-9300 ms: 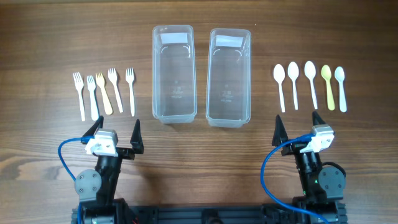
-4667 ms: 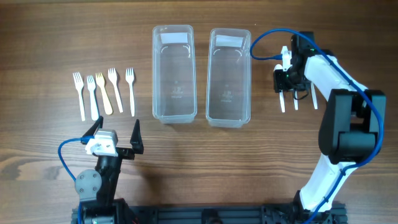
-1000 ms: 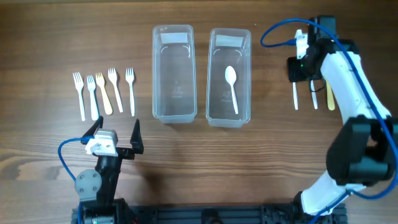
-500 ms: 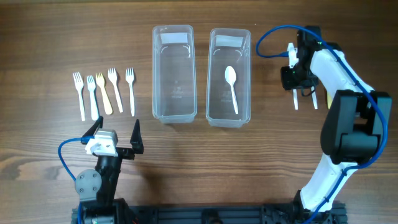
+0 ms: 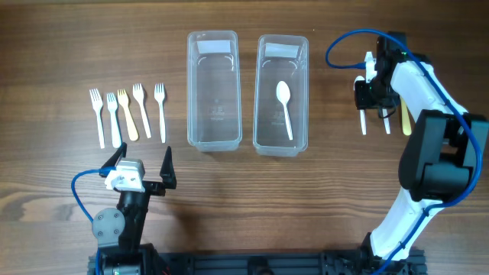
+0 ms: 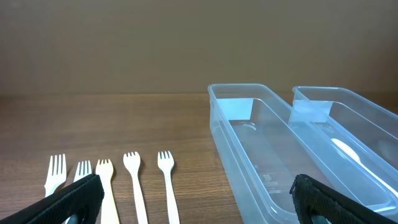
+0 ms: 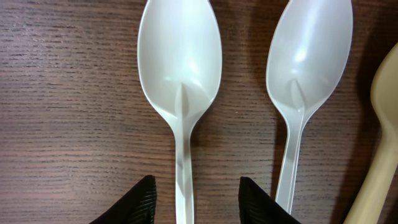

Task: Pack container
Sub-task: 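Return the right gripper and grasp the next white spoon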

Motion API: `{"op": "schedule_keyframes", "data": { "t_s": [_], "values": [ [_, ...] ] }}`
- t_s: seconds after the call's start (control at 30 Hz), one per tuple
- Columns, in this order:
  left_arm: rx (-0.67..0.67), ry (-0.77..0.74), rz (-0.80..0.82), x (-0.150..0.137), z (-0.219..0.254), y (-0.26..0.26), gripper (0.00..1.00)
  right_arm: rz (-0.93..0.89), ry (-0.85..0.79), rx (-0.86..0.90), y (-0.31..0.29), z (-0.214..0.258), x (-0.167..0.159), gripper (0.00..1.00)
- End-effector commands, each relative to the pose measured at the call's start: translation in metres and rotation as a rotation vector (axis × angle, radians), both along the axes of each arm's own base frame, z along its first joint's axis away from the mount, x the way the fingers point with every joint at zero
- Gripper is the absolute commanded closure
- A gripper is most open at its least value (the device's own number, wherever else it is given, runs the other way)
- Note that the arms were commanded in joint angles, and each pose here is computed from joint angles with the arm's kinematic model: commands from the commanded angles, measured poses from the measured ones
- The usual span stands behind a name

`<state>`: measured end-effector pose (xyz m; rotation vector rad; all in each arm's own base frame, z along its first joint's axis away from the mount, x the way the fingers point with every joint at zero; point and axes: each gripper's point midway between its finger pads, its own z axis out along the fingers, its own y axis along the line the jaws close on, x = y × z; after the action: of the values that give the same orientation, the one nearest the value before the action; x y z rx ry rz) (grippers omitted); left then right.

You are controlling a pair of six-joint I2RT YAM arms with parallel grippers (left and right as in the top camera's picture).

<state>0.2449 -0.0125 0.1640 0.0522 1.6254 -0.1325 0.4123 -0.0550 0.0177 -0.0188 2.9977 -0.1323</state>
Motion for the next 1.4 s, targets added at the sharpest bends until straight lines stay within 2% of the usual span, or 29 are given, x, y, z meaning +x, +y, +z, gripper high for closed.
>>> {"op": "schedule_keyframes", "data": {
  "t_s": [0.0, 0.7, 0.73, 0.8, 0.83, 0.97, 1.13, 1.37],
  "values": [
    [0.022, -0.002, -0.004, 0.000, -0.002, -0.001, 0.00, -0.006, 0.014, 0.004, 0.000, -0.007, -0.003, 0.57],
    [0.022, -0.002, -0.004, 0.000, -0.002, -0.001, 0.00, 0.044, 0.015, 0.050, 0.010, -0.041, -0.006, 0.58],
    [0.023, -0.002, -0.004, 0.000, -0.002, -0.001, 0.00, 0.044, 0.015, 0.050, 0.010, -0.041, -0.006, 0.64],
    [0.022, -0.002, -0.004, 0.000, -0.002, -0.001, 0.00, 0.044, 0.016, 0.050, 0.010, -0.042, -0.007, 0.90],
    [0.023, -0.002, -0.004, 0.000, -0.002, -0.001, 0.00, 0.043, 0.016, 0.052, 0.010, -0.042, -0.007, 0.96],
    [0.022, -0.002, -0.004, 0.000, -0.002, -0.001, 0.00, 0.043, 0.010, 0.059, 0.012, -0.038, -0.005, 0.96],
    [0.022, -0.002, -0.004, 0.000, -0.002, -0.001, 0.00, 0.031, -0.034, 0.062, 0.017, -0.009, 0.006, 0.96],
    [0.023, -0.002, -0.004, 0.000, -0.002, -0.001, 0.00, 0.051, -0.249, 0.062, 0.037, 0.094, 0.027, 0.96]
  ]
}}
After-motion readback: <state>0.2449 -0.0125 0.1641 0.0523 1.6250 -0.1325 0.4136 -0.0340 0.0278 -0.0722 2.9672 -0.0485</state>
